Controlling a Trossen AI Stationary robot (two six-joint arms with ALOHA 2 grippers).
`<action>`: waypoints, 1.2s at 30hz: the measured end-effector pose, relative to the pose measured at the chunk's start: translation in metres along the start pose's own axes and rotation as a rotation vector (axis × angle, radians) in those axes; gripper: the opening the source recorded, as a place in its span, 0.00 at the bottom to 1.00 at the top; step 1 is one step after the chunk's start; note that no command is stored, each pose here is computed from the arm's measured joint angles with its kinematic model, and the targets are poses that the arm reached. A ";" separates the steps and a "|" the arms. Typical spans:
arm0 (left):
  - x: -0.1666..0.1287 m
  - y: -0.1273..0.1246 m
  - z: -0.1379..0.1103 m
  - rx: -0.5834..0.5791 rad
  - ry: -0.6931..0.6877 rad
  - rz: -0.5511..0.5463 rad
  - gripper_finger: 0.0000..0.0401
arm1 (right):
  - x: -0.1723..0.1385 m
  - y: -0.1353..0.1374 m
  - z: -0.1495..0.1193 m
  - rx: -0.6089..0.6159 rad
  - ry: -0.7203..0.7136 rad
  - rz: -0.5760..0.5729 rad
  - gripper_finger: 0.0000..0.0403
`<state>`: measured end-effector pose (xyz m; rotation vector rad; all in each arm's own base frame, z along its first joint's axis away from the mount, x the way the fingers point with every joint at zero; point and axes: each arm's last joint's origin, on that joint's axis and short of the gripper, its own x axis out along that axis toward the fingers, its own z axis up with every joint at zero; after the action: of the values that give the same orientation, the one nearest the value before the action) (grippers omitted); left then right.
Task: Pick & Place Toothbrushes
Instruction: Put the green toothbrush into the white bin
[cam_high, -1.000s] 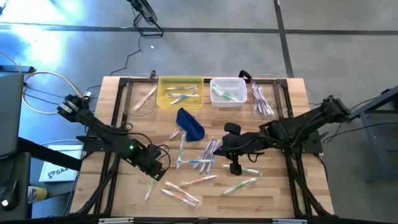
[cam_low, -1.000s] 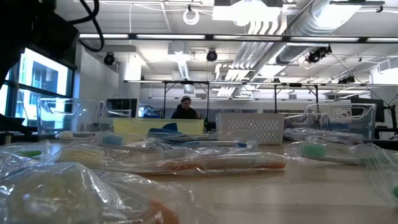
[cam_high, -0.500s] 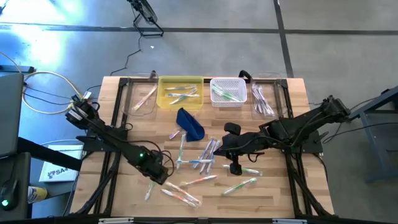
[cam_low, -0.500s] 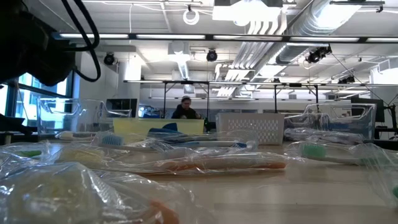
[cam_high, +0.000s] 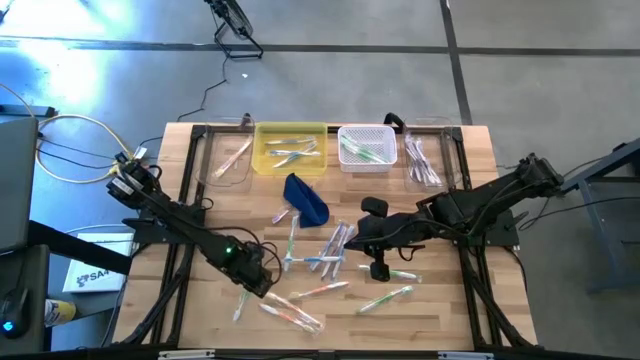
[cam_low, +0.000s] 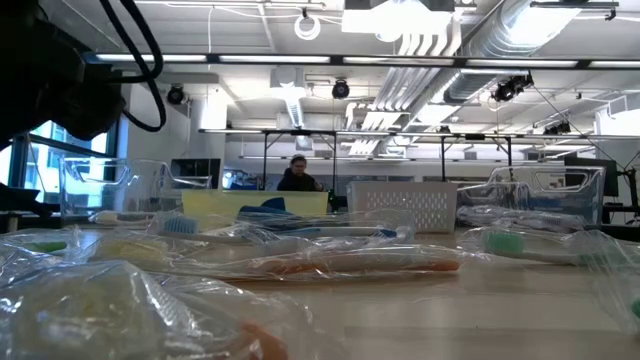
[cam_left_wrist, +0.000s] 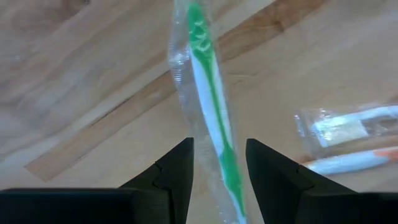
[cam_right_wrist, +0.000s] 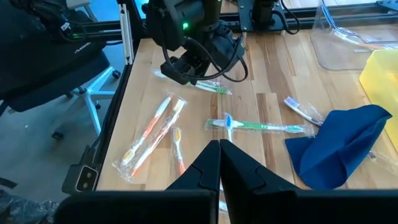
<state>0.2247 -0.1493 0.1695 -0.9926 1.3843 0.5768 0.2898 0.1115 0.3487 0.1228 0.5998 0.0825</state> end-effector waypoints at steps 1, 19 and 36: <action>0.003 -0.001 0.000 0.000 0.000 -0.003 0.36 | 0.000 0.000 0.000 0.000 0.000 0.000 0.00; 0.022 -0.006 0.001 0.006 0.022 0.025 0.36 | 0.000 0.000 0.000 -0.001 0.002 -0.001 0.00; 0.022 -0.004 0.001 0.051 0.027 0.041 0.26 | 0.000 0.000 0.000 0.000 -0.005 -0.002 0.00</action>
<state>0.2321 -0.1549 0.1487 -0.9363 1.4396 0.5579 0.2900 0.1114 0.3491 0.1229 0.5953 0.0804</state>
